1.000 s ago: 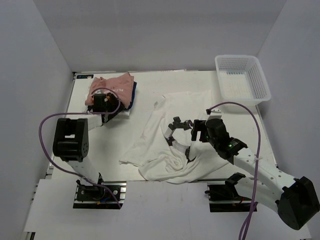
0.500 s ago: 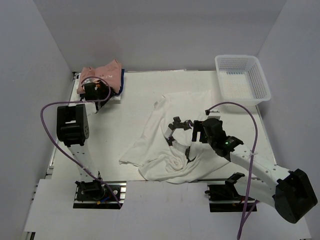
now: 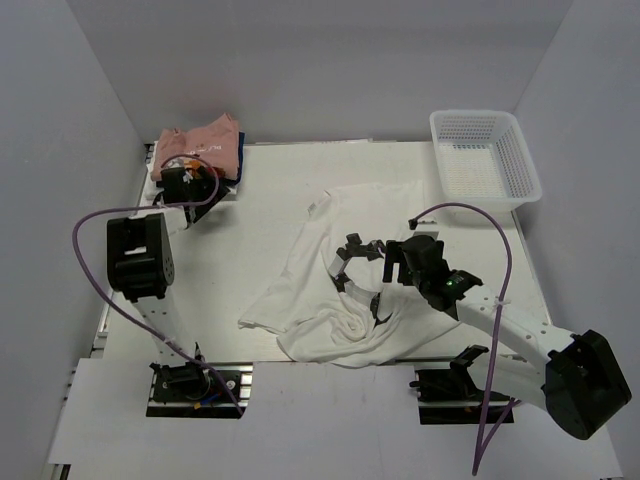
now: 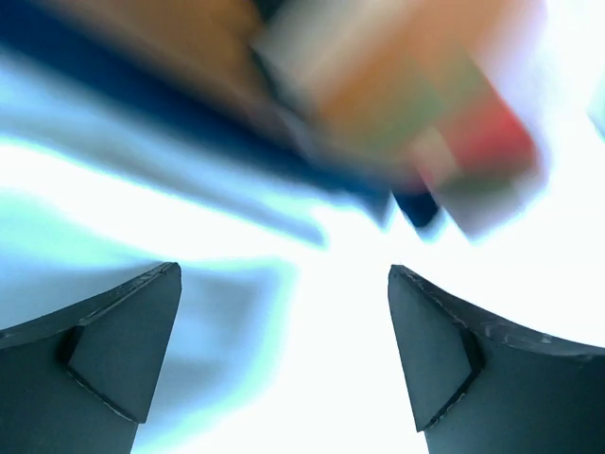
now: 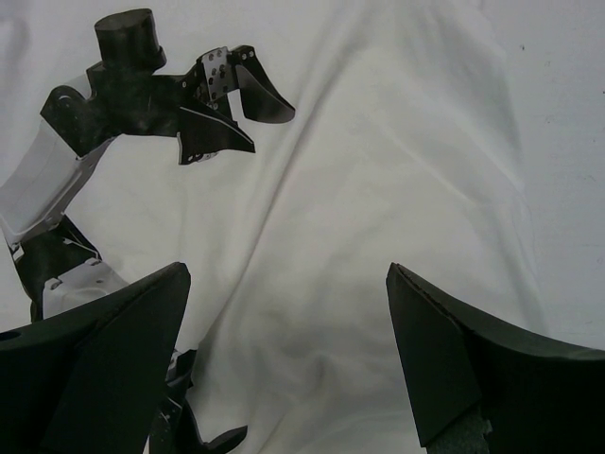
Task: Fold and stack the t-shirts
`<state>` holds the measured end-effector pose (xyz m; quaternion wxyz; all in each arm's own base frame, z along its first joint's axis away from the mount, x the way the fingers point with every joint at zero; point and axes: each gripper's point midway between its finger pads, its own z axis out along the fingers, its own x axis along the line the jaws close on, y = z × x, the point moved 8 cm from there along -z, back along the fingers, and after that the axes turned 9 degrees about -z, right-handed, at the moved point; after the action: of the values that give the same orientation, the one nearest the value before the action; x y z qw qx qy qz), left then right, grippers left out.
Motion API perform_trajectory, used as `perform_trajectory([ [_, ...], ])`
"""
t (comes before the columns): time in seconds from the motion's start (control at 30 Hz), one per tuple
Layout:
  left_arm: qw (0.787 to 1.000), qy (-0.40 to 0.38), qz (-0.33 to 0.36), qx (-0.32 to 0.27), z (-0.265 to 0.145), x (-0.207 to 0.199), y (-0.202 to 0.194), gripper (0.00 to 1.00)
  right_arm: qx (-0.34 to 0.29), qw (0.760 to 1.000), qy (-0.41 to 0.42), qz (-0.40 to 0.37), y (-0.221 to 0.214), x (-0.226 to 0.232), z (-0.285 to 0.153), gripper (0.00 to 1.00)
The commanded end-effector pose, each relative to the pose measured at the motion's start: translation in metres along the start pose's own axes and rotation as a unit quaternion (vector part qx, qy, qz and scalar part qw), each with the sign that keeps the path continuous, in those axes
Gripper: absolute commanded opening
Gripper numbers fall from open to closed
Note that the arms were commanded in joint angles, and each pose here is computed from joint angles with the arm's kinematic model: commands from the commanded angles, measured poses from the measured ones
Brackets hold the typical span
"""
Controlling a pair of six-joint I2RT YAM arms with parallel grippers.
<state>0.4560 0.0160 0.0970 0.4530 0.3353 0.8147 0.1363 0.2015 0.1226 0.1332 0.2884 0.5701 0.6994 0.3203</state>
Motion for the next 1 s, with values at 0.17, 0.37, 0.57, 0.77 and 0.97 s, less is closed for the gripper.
perform_trajectory([
  [0.17, 0.976, -0.176, 0.104, 0.082, -0.088, -0.107, 0.000, 1.00, -0.054, 0.998, 0.017, 0.011, 0.020, 0.002, -0.007, 0.90],
  [0.37, 0.960, -0.208, 0.149, 0.115, -0.046, -0.169, 0.003, 1.00, -0.066, 0.998, 0.021, 0.010, 0.020, 0.004, -0.002, 0.90],
  [0.57, 0.956, -0.179, 0.202, 0.113, 0.025, -0.220, 0.013, 1.00, -0.046, 0.999, -0.002, 0.005, 0.019, 0.003, 0.007, 0.90],
  [0.77, 0.970, -0.138, 0.184, 0.078, 0.090, -0.188, -0.004, 1.00, -0.009, 1.000, -0.019, -0.011, 0.013, 0.004, 0.018, 0.90],
  [0.97, 0.979, -0.052, 0.197, -0.002, 0.108, -0.174, 0.013, 1.00, -0.004, 1.000, -0.026, -0.002, 0.008, 0.001, 0.017, 0.90],
])
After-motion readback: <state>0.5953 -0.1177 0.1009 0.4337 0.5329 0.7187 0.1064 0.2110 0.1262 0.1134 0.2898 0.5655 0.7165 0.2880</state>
